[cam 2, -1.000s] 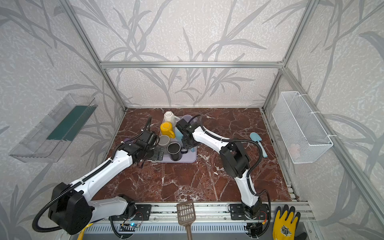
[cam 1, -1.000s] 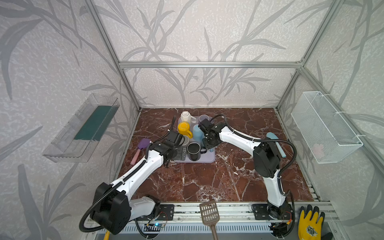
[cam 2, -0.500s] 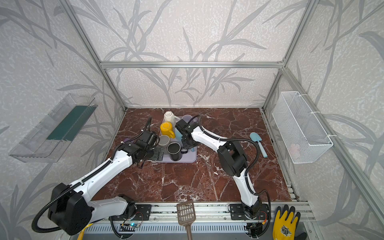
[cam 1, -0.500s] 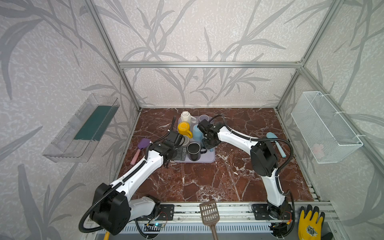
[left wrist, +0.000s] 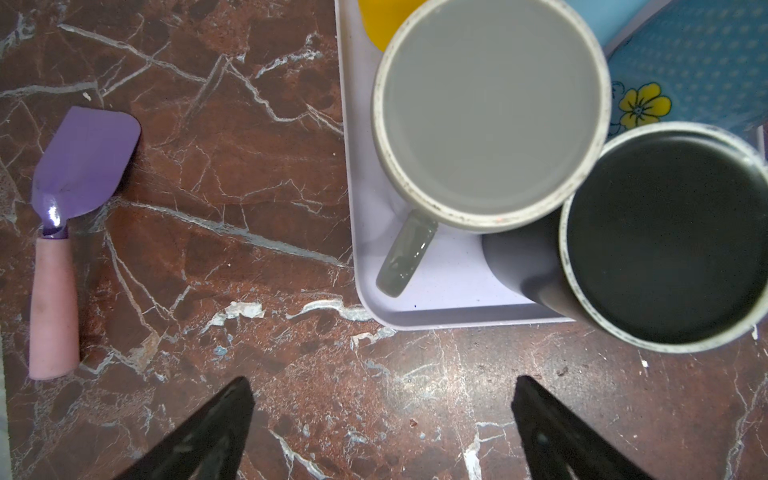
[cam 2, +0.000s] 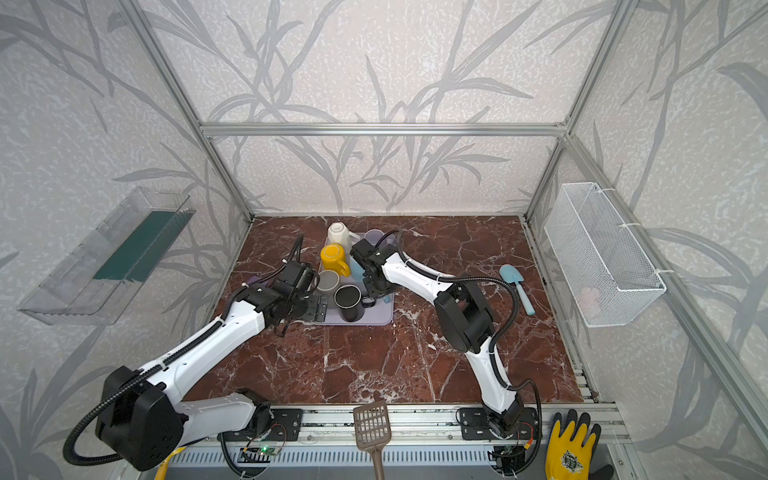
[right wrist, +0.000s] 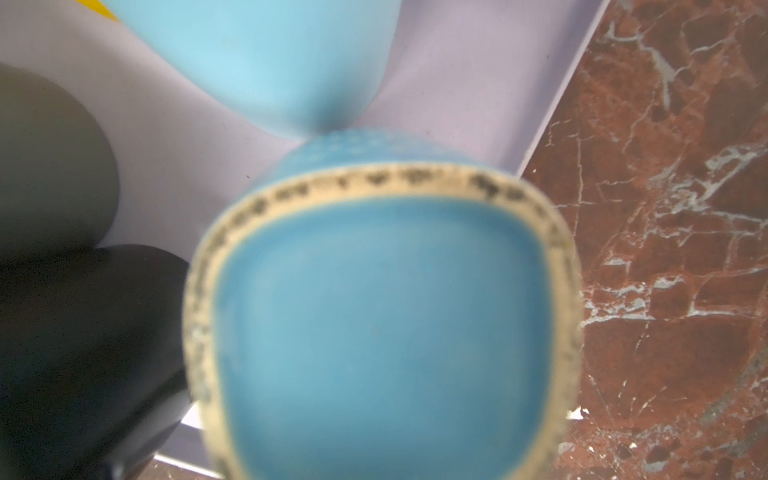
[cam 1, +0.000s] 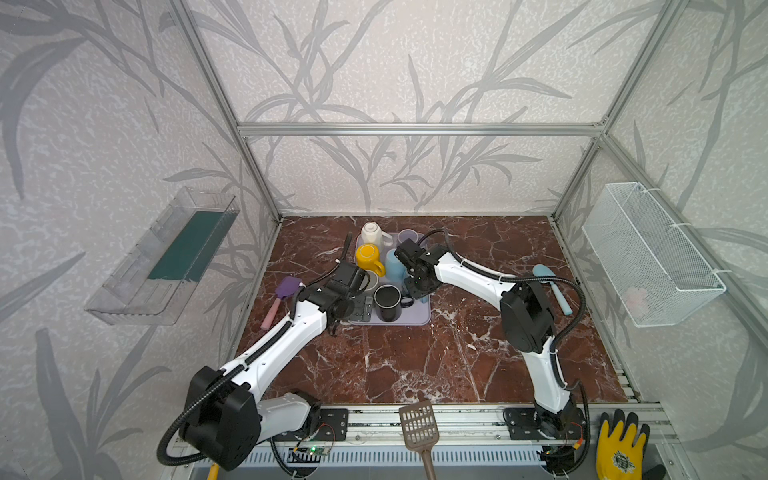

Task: Turn the mug right side up
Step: 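Close the right gripper on the blue flowered mug's base and lift it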

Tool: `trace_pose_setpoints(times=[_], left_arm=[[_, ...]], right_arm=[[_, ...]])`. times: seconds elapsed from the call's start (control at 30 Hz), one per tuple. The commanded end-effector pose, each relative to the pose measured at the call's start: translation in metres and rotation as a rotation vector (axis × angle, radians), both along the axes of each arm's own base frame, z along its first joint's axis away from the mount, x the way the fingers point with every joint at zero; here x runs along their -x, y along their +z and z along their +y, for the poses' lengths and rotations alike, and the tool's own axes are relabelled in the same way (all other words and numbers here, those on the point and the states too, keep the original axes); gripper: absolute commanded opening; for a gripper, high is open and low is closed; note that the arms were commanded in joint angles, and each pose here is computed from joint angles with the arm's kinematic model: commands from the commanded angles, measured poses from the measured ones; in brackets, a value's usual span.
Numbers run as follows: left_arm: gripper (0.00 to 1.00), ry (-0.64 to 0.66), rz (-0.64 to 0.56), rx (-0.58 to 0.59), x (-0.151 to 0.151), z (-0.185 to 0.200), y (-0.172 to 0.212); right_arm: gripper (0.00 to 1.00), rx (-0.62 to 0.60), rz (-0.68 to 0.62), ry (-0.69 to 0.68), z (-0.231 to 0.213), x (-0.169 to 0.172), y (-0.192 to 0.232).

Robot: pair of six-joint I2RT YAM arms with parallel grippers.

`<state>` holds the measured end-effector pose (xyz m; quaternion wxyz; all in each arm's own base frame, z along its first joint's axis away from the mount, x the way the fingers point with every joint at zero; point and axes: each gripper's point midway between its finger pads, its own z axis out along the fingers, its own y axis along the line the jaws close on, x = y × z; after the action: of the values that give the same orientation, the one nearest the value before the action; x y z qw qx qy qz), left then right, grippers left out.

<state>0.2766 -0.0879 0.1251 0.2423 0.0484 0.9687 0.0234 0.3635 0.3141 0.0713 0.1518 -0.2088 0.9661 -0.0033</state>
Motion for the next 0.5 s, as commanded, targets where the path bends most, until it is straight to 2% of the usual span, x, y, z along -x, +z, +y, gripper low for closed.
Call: trace_pose_setpoints(times=[0.0,0.47], left_arm=[[0.99,0.002,-0.031,-0.002,-0.001,0.001,0.016],[0.99,0.011,-0.035,0.020,0.000,-0.002,0.018]], right_arm=[[0.00,-0.009,-0.024,0.003,0.001,-0.001,0.016],[0.00,-0.074,-0.085,0.014,0.000,0.001,0.050]])
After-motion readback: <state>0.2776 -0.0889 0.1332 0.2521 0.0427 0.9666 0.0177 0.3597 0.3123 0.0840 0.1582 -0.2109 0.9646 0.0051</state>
